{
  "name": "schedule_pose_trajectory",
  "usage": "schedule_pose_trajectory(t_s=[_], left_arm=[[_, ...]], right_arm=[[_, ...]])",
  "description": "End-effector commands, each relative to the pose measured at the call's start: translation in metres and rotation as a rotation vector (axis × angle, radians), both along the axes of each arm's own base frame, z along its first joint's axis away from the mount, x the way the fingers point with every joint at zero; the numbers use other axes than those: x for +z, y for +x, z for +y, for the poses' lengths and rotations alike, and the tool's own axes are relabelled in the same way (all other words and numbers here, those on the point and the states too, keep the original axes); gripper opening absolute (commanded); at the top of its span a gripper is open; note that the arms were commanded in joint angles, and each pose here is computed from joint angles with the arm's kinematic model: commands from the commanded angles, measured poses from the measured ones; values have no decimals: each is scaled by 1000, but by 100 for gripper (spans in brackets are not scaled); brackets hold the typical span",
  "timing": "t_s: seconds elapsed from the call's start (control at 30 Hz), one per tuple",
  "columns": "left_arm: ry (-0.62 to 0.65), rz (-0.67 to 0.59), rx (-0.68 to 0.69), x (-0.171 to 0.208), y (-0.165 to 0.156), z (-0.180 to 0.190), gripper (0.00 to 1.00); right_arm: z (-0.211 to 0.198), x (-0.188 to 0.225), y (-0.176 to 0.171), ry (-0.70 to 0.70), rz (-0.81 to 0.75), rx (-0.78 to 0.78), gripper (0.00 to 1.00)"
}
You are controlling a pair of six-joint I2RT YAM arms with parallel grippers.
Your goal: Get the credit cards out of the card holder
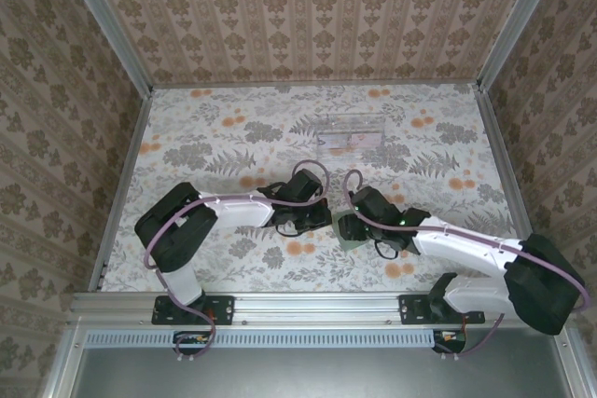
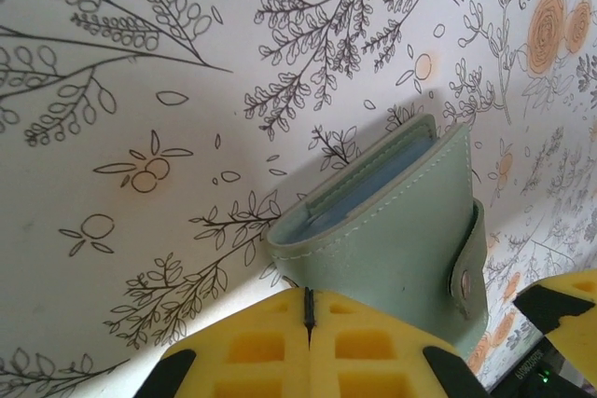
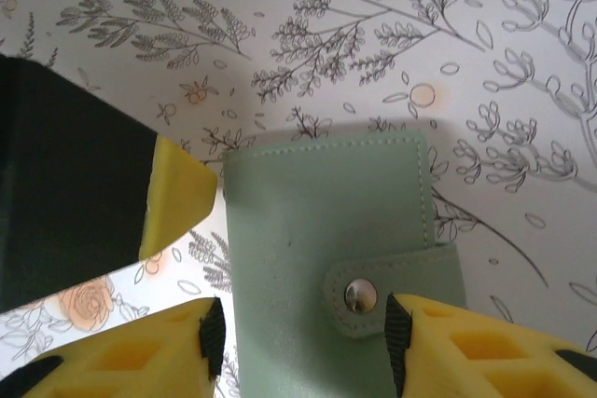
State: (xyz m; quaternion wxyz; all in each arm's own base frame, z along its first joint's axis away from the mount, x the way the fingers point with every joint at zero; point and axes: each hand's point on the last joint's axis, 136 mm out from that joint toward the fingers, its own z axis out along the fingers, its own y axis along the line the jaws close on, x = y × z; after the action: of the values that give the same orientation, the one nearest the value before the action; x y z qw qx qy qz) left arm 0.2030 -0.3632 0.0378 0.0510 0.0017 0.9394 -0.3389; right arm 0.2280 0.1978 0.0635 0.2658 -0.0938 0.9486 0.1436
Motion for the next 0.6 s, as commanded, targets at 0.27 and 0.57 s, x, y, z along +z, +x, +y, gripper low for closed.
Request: schedule_pose_trajectory(t_s=[0.27, 0.57], left_arm=[[17, -126, 64, 31, 10, 25, 17], [5, -137, 45, 33, 8, 22, 19]], right_arm=[[-6, -22, 11, -206, 13, 46, 51], [-10, -38, 12, -267, 47, 36, 23]])
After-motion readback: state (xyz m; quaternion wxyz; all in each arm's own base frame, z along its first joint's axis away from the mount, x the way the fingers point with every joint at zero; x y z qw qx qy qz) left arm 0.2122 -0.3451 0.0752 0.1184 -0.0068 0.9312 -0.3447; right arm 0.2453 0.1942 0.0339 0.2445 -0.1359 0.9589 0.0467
